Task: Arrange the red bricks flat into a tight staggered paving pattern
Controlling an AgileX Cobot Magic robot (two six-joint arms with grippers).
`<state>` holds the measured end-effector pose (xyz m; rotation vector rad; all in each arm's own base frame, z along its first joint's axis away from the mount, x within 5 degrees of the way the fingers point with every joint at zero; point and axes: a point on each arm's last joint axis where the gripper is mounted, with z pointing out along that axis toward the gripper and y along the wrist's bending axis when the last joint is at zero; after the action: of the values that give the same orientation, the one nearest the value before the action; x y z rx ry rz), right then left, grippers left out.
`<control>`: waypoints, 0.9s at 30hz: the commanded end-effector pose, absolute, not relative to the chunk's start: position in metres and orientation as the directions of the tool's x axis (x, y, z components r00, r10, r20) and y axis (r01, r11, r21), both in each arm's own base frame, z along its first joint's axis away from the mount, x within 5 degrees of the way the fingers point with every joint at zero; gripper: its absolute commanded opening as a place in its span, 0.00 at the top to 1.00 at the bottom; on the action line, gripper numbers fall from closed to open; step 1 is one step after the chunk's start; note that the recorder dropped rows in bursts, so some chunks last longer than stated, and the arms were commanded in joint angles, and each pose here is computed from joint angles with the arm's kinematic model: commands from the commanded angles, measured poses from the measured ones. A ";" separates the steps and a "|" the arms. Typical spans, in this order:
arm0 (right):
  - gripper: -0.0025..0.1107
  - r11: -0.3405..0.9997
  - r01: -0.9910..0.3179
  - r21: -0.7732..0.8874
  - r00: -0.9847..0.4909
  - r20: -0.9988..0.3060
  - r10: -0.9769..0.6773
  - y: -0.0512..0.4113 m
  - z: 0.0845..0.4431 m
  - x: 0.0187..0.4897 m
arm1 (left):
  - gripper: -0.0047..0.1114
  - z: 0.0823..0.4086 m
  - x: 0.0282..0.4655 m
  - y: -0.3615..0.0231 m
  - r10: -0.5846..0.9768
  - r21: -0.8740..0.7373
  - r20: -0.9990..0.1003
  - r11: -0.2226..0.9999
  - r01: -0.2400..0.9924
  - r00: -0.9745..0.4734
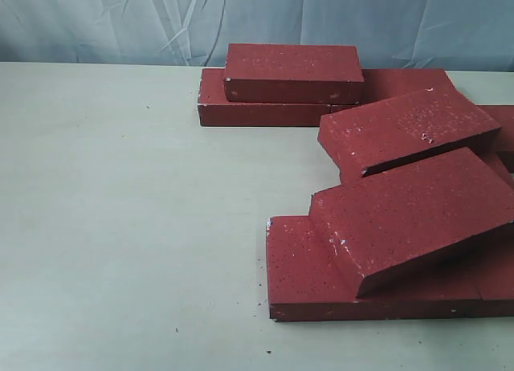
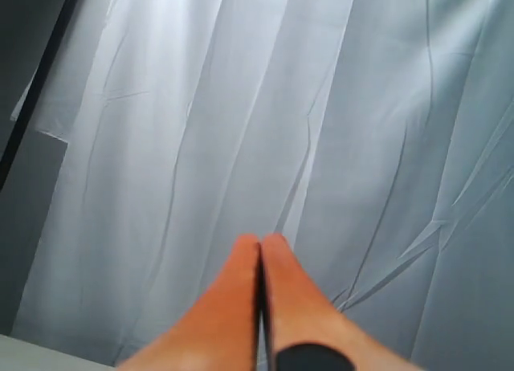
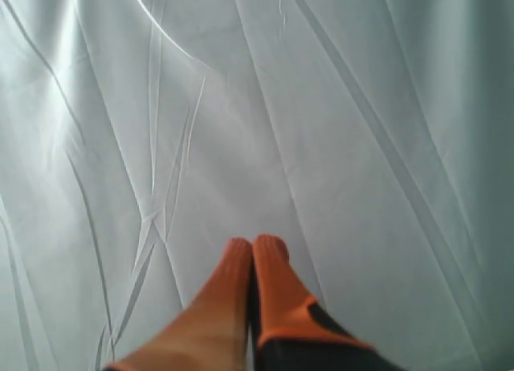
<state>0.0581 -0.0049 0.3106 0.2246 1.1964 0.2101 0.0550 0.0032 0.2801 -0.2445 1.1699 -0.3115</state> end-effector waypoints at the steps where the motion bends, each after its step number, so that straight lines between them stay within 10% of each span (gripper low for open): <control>1: 0.99 0.960 -0.033 0.279 0.346 -0.898 0.272 -0.006 0.340 0.074 | 0.96 0.301 0.073 0.002 -0.381 -0.367 -0.871 0.924 0.107 0.309; 11: 0.99 0.972 -0.010 0.233 0.284 -0.932 0.226 -0.006 0.388 0.126 | 0.96 0.330 0.129 -0.001 -0.390 -0.385 -0.905 0.921 0.065 0.171; 27: 0.99 1.000 0.028 0.012 -0.065 -0.998 0.013 -0.006 0.392 0.215 | 0.96 0.325 0.206 -0.035 0.013 -0.033 -0.945 0.990 0.136 -0.328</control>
<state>0.2026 -0.0051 0.3904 0.0915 1.5515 0.0512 0.1961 -0.0221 0.3247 0.0044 1.8364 -0.1440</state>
